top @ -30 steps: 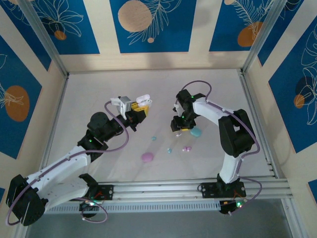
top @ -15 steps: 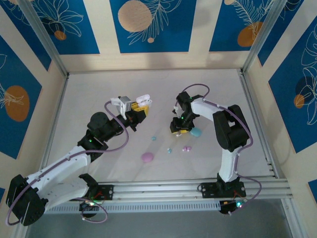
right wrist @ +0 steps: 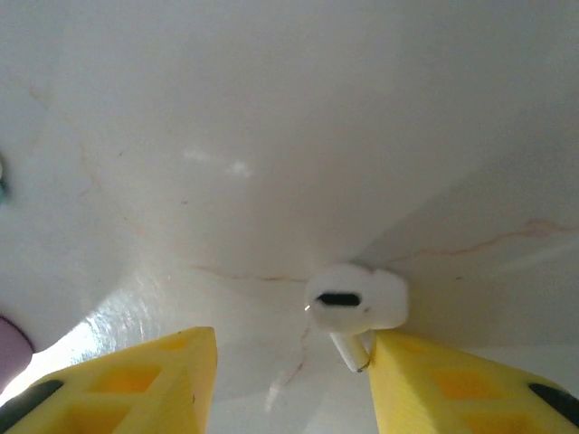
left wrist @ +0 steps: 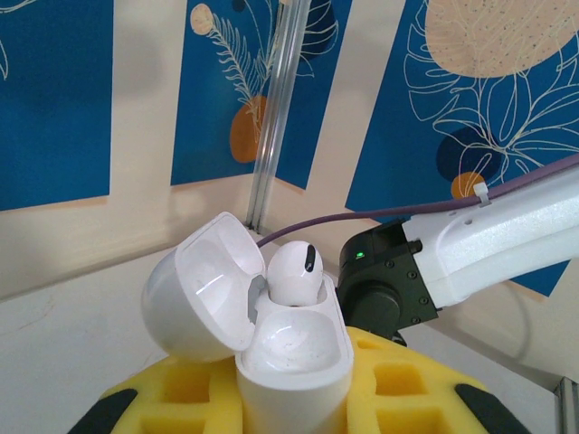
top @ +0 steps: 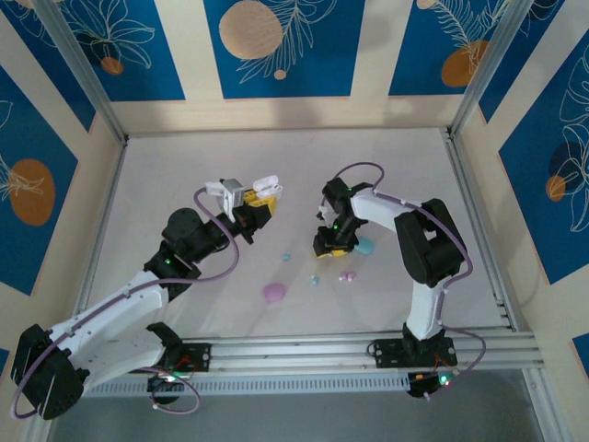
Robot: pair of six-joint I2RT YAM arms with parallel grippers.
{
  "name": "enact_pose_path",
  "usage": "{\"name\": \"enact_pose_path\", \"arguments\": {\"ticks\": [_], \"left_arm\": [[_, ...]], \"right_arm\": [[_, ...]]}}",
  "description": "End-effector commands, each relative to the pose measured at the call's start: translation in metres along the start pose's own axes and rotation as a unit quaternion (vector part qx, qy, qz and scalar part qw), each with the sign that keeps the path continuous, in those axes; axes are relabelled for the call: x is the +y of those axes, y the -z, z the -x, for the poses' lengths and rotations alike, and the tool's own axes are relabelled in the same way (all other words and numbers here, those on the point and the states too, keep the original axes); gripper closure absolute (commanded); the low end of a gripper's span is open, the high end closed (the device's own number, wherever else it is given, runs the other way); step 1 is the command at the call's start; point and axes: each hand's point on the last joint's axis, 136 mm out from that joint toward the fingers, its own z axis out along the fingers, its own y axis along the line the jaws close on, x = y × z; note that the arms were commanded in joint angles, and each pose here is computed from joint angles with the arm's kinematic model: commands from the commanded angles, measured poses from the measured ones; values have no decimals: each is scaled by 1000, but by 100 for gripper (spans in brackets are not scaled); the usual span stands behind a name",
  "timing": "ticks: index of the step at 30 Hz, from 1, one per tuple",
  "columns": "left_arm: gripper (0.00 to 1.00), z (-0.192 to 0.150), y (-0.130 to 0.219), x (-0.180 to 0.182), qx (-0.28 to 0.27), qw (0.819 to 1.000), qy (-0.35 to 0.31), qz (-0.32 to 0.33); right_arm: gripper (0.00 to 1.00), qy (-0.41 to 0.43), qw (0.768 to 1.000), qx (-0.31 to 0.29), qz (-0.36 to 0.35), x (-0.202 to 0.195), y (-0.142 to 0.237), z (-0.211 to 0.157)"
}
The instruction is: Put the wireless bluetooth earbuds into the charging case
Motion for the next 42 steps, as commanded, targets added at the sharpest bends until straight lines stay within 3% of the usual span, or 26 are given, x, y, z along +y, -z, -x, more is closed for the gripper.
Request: {"name": "enact_pose_path", "arguments": {"ticks": [1,6,19,42], "left_arm": [[86,20,4,-12,-33,999,-1,-22],[86,20,5,-13,-31,999,0,-22],[86,19,7,-12,-34,999,-5,-20],[85,14,8,-9,-35,999,-5,-14]], "right_arm": [[52,-11,1000,0,-28,1,11,-8],[51,-33,995,-22,-87,-14,24,2],[53,-102,991,-23,-84,-13,12,22],[68,-61,990,4,-126,-20,-8,26]]}}
